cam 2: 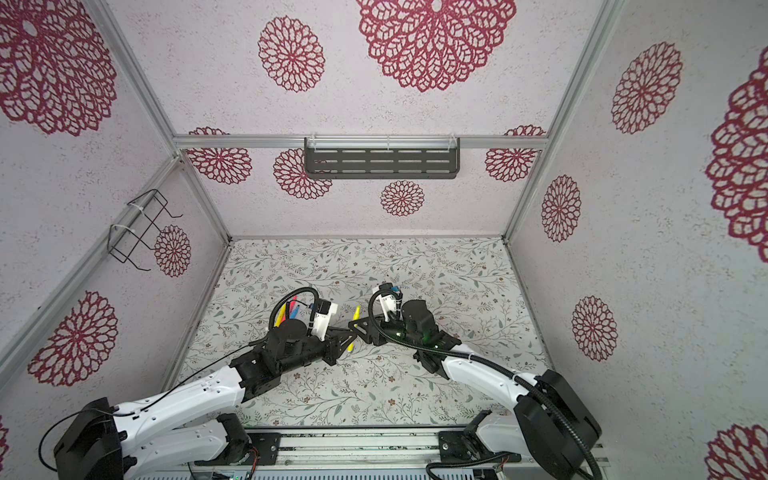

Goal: Insert the pens into the pen caps

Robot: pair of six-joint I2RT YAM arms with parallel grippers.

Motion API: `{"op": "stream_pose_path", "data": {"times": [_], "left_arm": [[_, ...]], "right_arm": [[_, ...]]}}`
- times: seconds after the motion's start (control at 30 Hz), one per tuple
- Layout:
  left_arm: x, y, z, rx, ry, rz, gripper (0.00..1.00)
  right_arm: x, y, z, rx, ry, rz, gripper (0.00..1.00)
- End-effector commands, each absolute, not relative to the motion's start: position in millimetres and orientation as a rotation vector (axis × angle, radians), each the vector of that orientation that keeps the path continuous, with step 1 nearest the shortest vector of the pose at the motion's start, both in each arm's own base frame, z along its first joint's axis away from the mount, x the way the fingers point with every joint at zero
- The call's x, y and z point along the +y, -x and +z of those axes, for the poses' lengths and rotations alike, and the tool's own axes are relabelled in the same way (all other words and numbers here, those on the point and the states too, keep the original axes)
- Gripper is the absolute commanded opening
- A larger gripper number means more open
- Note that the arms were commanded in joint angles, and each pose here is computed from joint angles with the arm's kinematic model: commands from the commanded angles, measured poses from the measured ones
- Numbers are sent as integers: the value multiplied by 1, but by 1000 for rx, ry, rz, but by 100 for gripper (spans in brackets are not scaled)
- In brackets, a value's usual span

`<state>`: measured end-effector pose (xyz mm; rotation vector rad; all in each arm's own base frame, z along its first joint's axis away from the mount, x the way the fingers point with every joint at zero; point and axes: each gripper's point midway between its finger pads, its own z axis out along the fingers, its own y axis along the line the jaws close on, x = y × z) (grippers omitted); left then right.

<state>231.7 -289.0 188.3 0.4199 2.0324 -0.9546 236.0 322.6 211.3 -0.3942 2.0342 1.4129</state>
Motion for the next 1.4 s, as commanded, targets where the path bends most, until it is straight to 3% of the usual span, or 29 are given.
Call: {"op": "stream_pose_path", "data": {"times": [0.0, 0.8, 0.87, 0.93, 1.03, 1.13, 1.37], "left_arm": [[-292, -230, 192, 2008, -414, -979, 2], [-303, -229, 192, 2019, -445, -1005, 4], [-303, -229, 194, 2019, -445, -1006, 10], [-302, -228, 194, 2022, -454, -999, 30], [-301, -226, 195, 2040, -480, -982, 50], [-301, -223, 192, 2067, -513, -966, 54], [-310, -213, 186, 2105, -544, -1047, 52]], "right_arm": [[329, -241, 241, 1931, 407, 1433, 45], [325, -235, 243, 1923, 410, 1442, 14], [324, -235, 244, 1920, 404, 1439, 13], [323, -235, 244, 1923, 398, 1428, 13], [320, -235, 248, 1916, 398, 1413, 13], [317, -236, 252, 1913, 412, 1378, 13], [315, -233, 259, 1906, 434, 1354, 13]]}}
